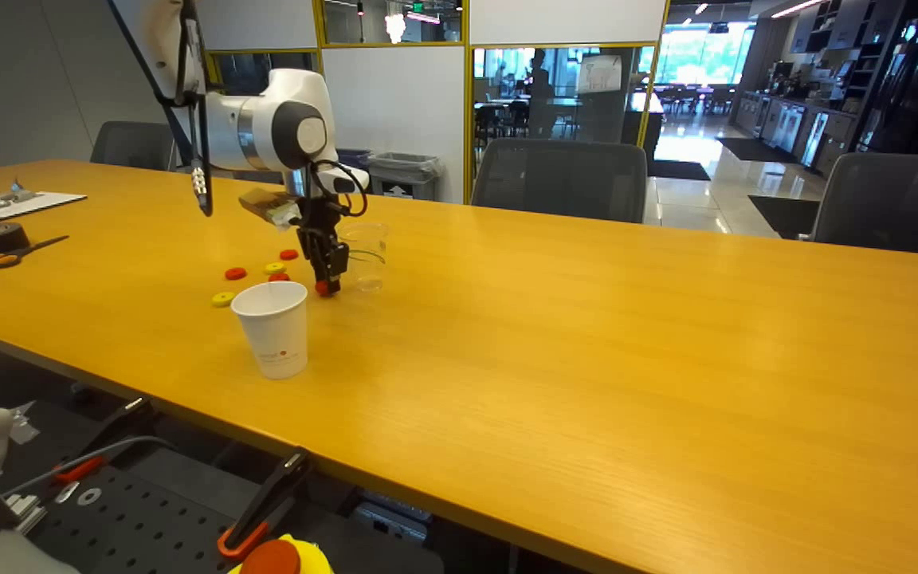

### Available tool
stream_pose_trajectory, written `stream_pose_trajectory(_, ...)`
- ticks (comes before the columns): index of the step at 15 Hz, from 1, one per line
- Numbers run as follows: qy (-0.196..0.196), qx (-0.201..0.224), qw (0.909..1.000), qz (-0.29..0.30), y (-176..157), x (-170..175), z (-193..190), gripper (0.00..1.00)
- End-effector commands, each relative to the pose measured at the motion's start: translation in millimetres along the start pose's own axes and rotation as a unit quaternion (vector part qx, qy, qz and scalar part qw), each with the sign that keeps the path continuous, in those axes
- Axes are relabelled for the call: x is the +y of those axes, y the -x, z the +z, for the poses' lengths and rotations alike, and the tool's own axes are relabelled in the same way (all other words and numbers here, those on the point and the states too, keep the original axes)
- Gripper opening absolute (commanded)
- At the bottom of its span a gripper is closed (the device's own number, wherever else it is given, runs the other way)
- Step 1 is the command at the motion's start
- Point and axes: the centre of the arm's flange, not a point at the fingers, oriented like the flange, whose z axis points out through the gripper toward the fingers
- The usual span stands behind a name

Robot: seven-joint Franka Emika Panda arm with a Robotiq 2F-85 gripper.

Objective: Pick up the orange and yellow objects and put them in the cups

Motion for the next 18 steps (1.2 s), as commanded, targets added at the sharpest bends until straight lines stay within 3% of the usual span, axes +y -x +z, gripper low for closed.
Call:
stream_pose_trajectory(1,0.0,0.015,0.9998,-0.013,18,-1,-45,0.22)
stream_pose_trajectory(6,0.011,0.039,0.9987,-0.03,27,-3,-87,0.22)
stream_pose_trajectory(13,0.039,0.071,0.996,-0.038,-8,0,-132,0.22)
stream_pose_trajectory(18,0.05,0.069,0.9958,-0.034,-42,5,-131,0.22)
